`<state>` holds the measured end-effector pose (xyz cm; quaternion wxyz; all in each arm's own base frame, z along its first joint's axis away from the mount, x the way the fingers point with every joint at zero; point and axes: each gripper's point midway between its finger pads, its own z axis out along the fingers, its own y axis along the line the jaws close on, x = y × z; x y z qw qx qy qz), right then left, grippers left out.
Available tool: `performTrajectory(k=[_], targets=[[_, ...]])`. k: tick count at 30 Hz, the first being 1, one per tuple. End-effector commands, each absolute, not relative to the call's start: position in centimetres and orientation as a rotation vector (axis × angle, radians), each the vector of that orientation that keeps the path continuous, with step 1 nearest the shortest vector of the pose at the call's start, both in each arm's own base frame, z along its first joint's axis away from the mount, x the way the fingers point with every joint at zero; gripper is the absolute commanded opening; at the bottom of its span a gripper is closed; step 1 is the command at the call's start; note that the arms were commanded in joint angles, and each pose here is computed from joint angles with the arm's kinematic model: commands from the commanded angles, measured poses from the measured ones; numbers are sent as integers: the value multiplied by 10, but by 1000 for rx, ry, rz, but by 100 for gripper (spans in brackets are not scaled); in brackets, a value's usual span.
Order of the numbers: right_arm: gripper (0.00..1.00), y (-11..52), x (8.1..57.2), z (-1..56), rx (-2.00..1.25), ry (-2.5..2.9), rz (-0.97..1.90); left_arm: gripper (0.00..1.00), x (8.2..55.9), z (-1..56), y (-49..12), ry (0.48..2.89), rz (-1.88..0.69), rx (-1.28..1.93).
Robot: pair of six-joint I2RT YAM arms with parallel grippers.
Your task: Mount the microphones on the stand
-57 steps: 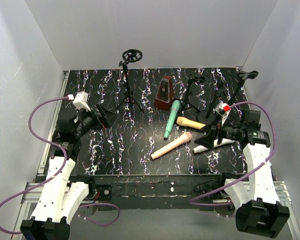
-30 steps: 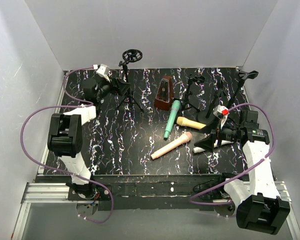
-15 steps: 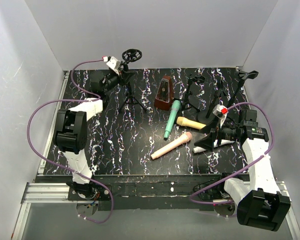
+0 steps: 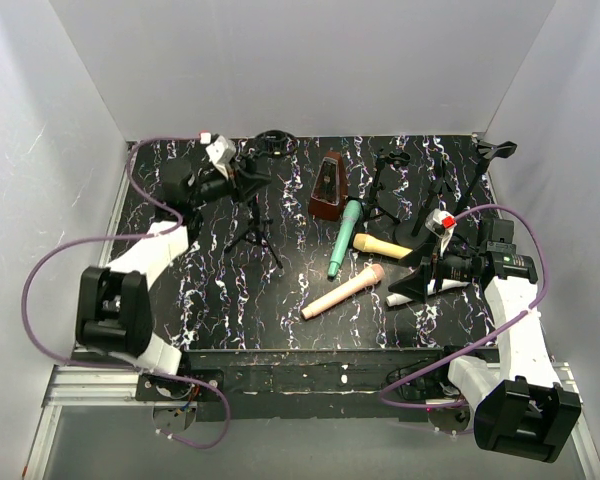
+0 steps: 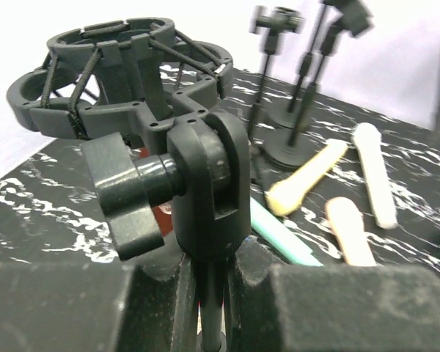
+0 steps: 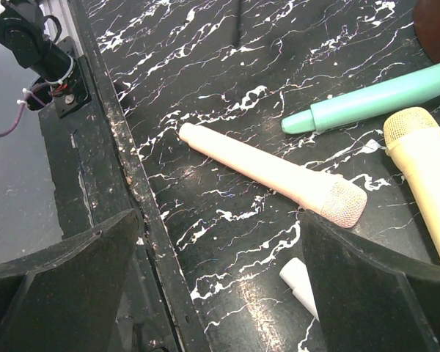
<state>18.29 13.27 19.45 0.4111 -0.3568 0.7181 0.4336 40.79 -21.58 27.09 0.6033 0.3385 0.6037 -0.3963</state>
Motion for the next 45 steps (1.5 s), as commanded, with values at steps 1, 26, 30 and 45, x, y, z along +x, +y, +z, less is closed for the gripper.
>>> performTrajectory(k=[1, 26, 30, 45], targets=[[98, 134, 183, 195, -914, 1782, 1106, 0, 342, 294, -218, 1283, -976, 882], [98, 132, 181, 185, -906, 1815, 1130, 59, 267, 252, -186, 1389, -848, 714], [98, 132, 181, 185, -913, 1810, 1121, 94, 263, 261, -169, 1428, -761, 607], [98, 128, 179, 186, -906, 1802, 1084, 98, 197, 296, -150, 1602, -906, 303]])
